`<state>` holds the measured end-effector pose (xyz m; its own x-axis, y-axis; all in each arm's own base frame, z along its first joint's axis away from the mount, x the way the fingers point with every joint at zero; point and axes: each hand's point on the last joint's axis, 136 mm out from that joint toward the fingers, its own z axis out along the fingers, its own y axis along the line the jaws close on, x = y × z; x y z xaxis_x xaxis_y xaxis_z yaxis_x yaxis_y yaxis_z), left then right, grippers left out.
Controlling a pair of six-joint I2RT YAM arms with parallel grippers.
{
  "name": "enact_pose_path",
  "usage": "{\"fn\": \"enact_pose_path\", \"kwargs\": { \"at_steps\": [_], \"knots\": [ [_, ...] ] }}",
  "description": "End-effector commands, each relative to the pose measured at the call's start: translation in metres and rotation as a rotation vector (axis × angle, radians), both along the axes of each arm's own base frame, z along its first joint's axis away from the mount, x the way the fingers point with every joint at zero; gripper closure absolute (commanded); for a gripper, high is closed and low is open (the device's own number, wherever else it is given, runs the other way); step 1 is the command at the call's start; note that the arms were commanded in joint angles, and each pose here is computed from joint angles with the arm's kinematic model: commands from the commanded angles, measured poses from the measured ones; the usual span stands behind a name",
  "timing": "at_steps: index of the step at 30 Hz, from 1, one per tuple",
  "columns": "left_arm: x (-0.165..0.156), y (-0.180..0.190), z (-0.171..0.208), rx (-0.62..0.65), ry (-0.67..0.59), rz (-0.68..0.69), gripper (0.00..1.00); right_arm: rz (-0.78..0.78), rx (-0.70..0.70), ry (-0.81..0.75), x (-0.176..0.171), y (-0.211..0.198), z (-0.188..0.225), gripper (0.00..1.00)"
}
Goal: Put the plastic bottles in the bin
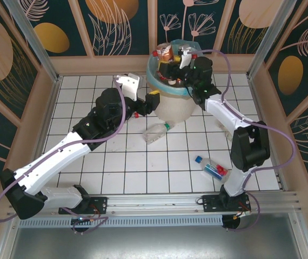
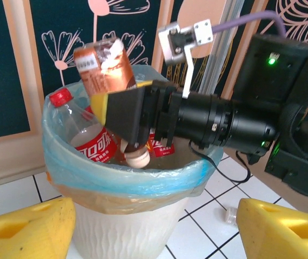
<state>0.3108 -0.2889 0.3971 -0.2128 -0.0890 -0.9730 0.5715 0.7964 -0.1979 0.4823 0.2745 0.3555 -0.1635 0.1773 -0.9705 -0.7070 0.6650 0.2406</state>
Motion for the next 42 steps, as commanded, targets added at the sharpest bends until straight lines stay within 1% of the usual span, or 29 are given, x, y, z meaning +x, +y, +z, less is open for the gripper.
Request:
{"fn": "enact_pose_path", "kwargs": {
  "at_steps": [1,4,8,12,16,19,21,23,26,29,31,33,35,37,40,42],
  "knots": [
    [-0.001,0.008,0.015,-0.069,-0.031,0.03,0.21,0.055,0.063,-0.156,-0.019,0.0,0.045,0.28],
    [-0.003,0.015,0.014,-0.069,-0.032,0.051,0.2,0.04,0.071,-0.175,-0.024,-0.004,0.052,0.23],
    [-0.003,0.021,0.013,-0.065,-0.027,0.074,0.19,0.023,0.072,-0.191,-0.027,-0.009,0.061,0.21],
    [-0.003,0.025,0.011,-0.065,-0.021,0.091,0.19,0.036,0.062,-0.181,-0.028,-0.008,0.065,0.26],
    [0.0,0.025,0.008,-0.059,0.008,0.108,0.2,0.046,0.059,-0.111,-0.031,-0.007,0.069,0.32],
    [0.0,0.014,0.003,-0.005,0.033,0.062,0.22,0.059,0.052,-0.045,-0.045,-0.011,0.087,0.35],
    [-0.002,0.005,-0.002,0.03,0.053,0.016,0.24,0.042,0.03,0.007,-0.059,-0.018,0.096,0.37],
    [-0.007,-0.009,-0.011,0.071,0.07,-0.05,0.26,-0.018,0.004,0.046,-0.077,-0.036,0.103,0.37],
    [-0.022,-0.035,-0.027,0.177,0.032,-0.142,0.26,-0.131,-0.041,0.098,-0.104,-0.07,0.1,0.37],
    [-0.035,-0.063,-0.052,0.294,0.002,-0.228,0.25,-0.217,-0.074,0.203,-0.128,-0.107,0.081,0.37],
    [-0.041,-0.081,-0.069,0.323,0.015,-0.289,0.24,-0.274,-0.097,0.312,-0.146,-0.134,0.058,0.37],
    [-0.041,-0.094,-0.084,0.322,0.051,-0.318,0.24,-0.314,-0.139,0.403,-0.167,-0.152,0.03,0.37],
    [-0.042,-0.103,-0.1,0.31,0.078,-0.342,0.24,-0.352,-0.179,0.479,-0.189,-0.166,0.001,0.34],
    [-0.046,-0.115,-0.114,0.288,0.093,-0.382,0.25,-0.44,-0.2,0.554,-0.206,-0.186,-0.029,0.31],
    [-0.051,-0.134,-0.135,0.29,0.113,-0.434,0.25,-0.6,-0.233,0.621,-0.219,-0.22,-0.068,0.26],
    [-0.054,-0.147,-0.147,0.284,0.129,-0.46,0.25,-0.669,-0.225,0.658,-0.22,-0.235,-0.087,0.22]
  ]
}}
